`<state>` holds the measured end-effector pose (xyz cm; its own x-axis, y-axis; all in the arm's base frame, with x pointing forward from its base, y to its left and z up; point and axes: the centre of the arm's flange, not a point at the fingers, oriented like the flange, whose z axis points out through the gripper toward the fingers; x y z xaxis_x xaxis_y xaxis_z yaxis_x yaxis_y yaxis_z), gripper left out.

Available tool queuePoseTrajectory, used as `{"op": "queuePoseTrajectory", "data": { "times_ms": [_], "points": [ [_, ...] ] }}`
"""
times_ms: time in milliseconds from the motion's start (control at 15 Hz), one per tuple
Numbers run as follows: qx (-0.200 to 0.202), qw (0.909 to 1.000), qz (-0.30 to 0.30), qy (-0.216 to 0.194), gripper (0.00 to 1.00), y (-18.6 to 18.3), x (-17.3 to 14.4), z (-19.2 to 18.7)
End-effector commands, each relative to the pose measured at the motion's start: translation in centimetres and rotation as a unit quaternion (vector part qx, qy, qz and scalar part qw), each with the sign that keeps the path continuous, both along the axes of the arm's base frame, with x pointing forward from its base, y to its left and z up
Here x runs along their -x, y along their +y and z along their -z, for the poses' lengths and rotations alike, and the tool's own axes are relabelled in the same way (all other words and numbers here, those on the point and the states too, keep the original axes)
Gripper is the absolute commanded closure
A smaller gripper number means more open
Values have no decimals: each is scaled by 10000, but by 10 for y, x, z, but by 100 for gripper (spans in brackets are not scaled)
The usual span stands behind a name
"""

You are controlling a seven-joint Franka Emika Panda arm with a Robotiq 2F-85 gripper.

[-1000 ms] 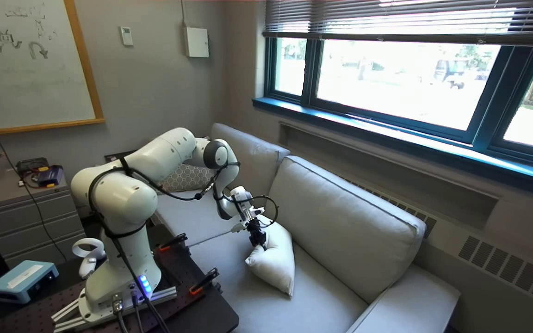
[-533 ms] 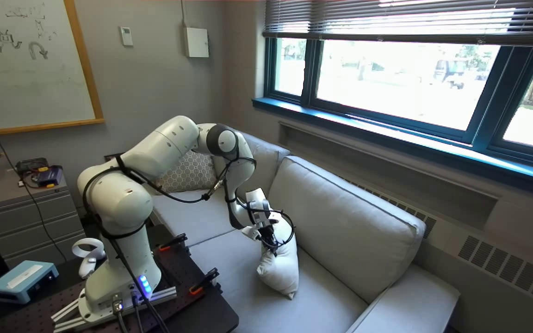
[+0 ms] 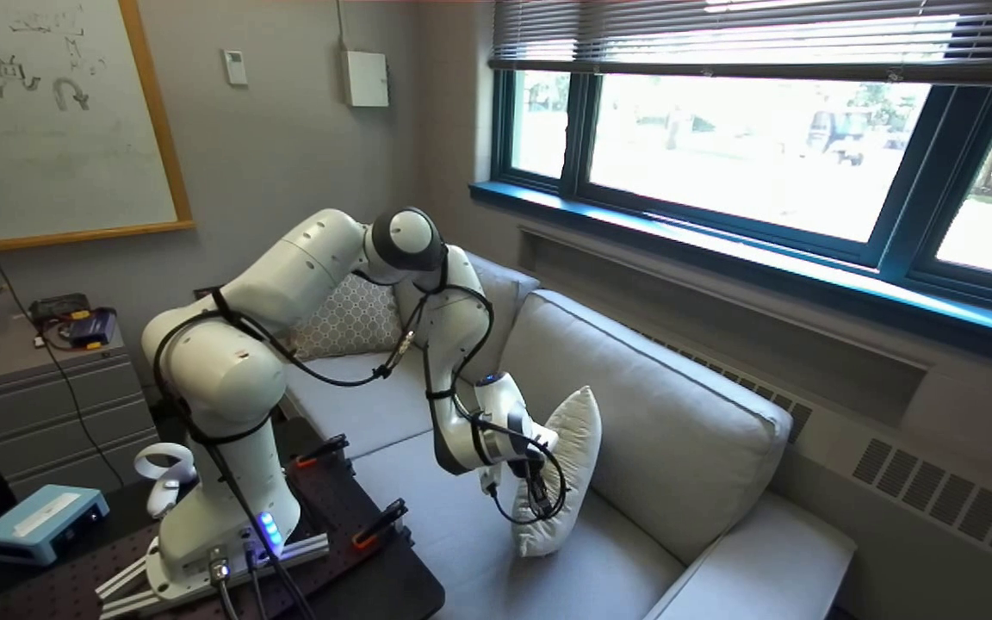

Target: Move the small pillow to the right side of the sofa

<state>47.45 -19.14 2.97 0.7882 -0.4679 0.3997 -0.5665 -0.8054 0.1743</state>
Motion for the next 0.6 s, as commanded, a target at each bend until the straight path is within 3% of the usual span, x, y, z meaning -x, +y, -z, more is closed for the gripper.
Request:
{"op": "queuePoseTrajectory", "data": {
  "times_ms": [0, 200, 467, 533],
  "points": [
    [147, 9944, 888, -548, 91, -36, 73, -52],
    [93, 9886, 1181, -928, 91, -42, 86, -99],
    [-87, 9912, 588, -1186, 93, -8, 84, -156],
    [-138, 9921, 353, -1199, 67, 7, 78, -163]
  ]
}}
